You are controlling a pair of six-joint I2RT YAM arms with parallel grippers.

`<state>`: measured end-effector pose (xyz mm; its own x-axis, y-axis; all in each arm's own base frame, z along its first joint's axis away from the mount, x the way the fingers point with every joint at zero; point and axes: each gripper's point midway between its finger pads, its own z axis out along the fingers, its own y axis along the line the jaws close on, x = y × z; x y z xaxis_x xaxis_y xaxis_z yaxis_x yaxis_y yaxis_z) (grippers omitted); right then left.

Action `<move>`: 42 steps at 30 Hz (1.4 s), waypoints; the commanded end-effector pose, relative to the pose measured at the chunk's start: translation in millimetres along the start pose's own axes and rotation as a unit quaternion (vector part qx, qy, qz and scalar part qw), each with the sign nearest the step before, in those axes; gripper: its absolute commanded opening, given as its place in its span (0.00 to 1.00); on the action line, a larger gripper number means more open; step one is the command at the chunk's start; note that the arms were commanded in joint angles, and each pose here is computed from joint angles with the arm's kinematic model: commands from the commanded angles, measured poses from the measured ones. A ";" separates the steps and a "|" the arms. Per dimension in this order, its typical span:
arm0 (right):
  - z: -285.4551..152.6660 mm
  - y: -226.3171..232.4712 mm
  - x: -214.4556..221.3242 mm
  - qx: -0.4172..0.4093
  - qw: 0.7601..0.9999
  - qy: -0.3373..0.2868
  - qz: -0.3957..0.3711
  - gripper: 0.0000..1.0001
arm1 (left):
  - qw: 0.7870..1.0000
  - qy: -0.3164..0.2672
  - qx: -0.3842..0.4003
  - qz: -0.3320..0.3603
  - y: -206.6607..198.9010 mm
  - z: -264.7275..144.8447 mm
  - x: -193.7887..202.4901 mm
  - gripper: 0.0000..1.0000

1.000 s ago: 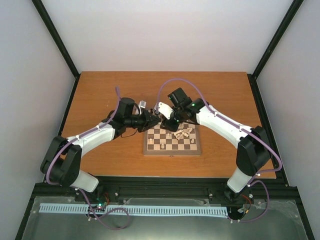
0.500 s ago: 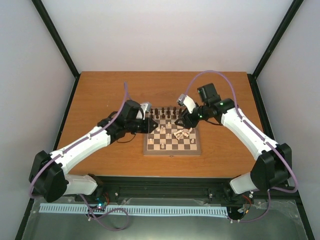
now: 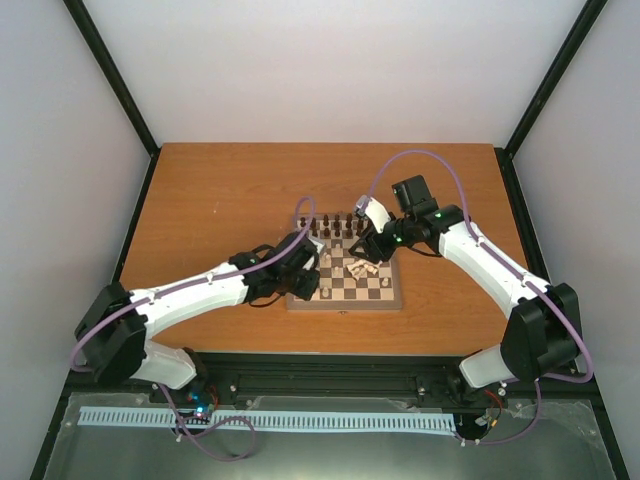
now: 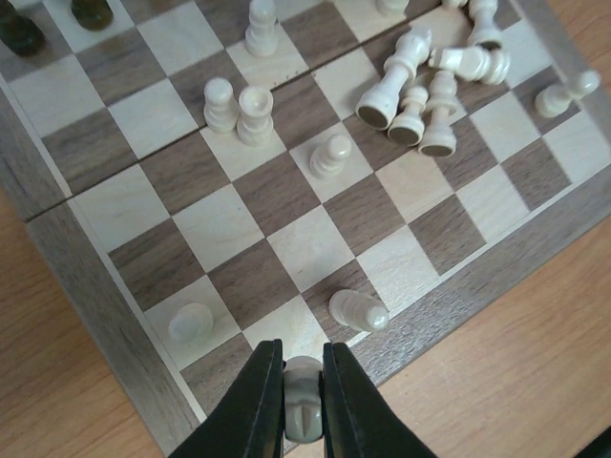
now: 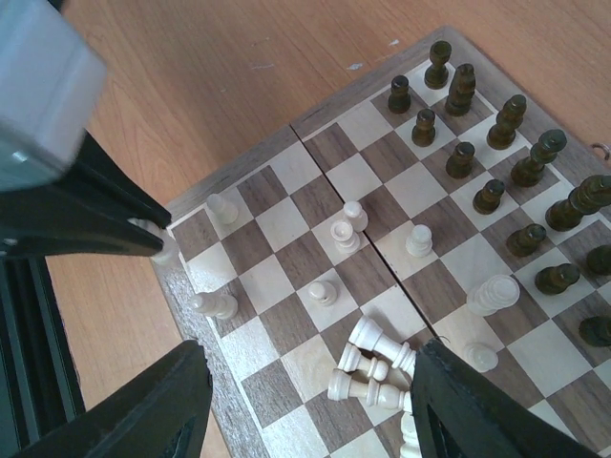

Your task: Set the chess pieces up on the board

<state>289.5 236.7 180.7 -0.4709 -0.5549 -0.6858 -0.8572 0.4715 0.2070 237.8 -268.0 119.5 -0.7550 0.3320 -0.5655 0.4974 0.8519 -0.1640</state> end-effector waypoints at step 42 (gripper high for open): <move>10.5 2.6 5.9 -0.026 1.000 0.007 -0.007 0.57 | 0.999 0.048 -0.016 -0.014 -0.1 39.8 30.0 0.14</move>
<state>289.5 240.6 177.5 -0.4575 -0.5595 -0.6911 -0.8689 0.4463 0.2139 238.0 -270.1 65.1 -0.8036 0.3514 -0.4803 0.4593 0.8794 -0.1251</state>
